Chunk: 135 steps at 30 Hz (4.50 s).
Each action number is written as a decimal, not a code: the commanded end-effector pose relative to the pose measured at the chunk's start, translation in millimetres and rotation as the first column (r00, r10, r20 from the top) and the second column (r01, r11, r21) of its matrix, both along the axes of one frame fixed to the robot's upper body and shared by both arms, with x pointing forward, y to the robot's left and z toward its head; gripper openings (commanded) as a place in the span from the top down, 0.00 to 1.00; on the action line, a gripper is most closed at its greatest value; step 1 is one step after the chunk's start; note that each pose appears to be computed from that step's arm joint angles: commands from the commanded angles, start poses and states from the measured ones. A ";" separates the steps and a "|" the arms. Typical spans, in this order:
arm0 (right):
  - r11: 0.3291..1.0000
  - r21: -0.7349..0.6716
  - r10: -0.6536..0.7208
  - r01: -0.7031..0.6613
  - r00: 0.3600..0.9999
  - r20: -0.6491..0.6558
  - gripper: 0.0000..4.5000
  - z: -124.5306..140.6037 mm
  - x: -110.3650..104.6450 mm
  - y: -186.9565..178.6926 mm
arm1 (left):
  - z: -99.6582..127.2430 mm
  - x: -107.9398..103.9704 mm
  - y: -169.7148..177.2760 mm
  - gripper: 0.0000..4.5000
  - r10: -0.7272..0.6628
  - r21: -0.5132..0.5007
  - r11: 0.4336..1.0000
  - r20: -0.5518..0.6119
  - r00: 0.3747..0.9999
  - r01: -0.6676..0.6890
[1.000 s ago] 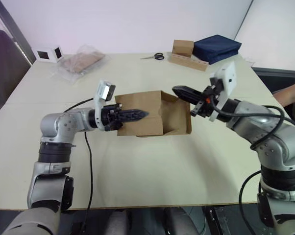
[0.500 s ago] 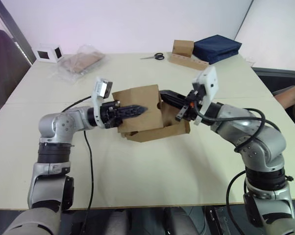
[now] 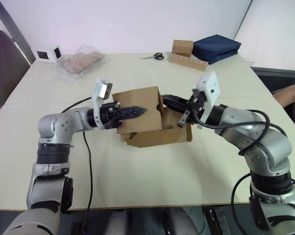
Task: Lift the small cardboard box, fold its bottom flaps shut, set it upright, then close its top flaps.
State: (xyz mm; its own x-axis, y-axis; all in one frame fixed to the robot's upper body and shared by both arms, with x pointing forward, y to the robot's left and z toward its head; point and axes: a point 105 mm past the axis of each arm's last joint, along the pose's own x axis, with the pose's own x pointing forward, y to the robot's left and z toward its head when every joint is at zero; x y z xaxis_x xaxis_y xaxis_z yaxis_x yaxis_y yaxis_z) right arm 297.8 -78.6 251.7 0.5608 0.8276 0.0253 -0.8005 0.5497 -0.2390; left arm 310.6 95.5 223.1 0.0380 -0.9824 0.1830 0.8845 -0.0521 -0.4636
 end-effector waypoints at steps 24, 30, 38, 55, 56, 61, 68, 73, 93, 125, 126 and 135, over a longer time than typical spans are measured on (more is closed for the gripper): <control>0.998 -0.022 0.060 -0.059 0.996 0.072 1.00 -2.2 -7.7 18.0 | 11.6 -12.9 -5.9 0.99 -0.053 -0.042 0.998 0.017 0.998 0.053; 0.998 -0.023 0.062 -0.060 0.994 0.088 1.00 -1.9 -6.3 18.8 | 11.3 -14.6 -5.5 0.99 -0.048 -0.040 0.998 0.009 0.999 0.049; 0.996 -0.054 0.082 -0.077 0.992 0.092 1.00 -1.1 -10.3 14.3 | 6.2 -5.8 -1.9 0.99 0.016 -0.019 1.000 0.013 1.000 -0.016; 0.991 -0.100 -0.083 0.087 0.996 0.044 1.00 -1.3 -25.0 -46.3 | 22.3 5.0 12.2 0.99 0.102 -0.064 0.993 0.053 0.993 -0.098; 0.991 -0.100 -0.088 0.091 0.995 0.037 1.00 -3.7 -26.6 -46.9 | 23.0 5.4 12.6 0.99 0.106 -0.067 0.993 0.054 0.993 -0.102; 0.989 -0.068 -0.135 0.132 0.990 -0.043 1.00 -30.0 -34.3 -45.3 | 27.1 5.9 11.5 0.99 0.114 -0.083 0.991 0.057 0.992 -0.109; 0.990 -0.018 -0.143 0.142 0.988 -0.053 1.00 -40.3 -27.7 -26.8 | 29.8 3.1 7.0 0.99 0.105 -0.098 0.990 0.053 0.993 -0.099; 0.993 0.028 -0.114 0.115 0.993 -0.036 1.00 -34.7 -19.4 -9.6 | 27.5 -2.3 2.5 0.99 0.082 -0.101 0.992 0.044 0.996 -0.077; 0.997 -0.016 0.072 -0.073 0.996 -0.047 1.00 -37.0 -28.8 17.9 | 26.9 -0.6 -2.0 0.99 0.077 -0.114 0.991 0.009 0.997 -0.076; 0.880 0.471 0.135 0.065 0.916 -0.378 0.31 -16.9 -7.0 -82.3 | 33.4 -26.8 2.0 1.00 -0.076 -0.100 0.992 0.027 0.997 0.078; 0.873 0.485 0.151 0.061 0.910 -0.387 0.31 -19.0 -7.7 -79.6 | 33.8 -27.8 1.6 1.00 -0.080 -0.104 0.991 0.026 0.996 0.083; 0.819 0.574 0.274 0.000 0.879 -0.391 0.31 -18.8 -19.7 -52.0 | 33.6 -25.7 -1.4 1.00 -0.081 -0.108 0.991 0.022 0.996 0.083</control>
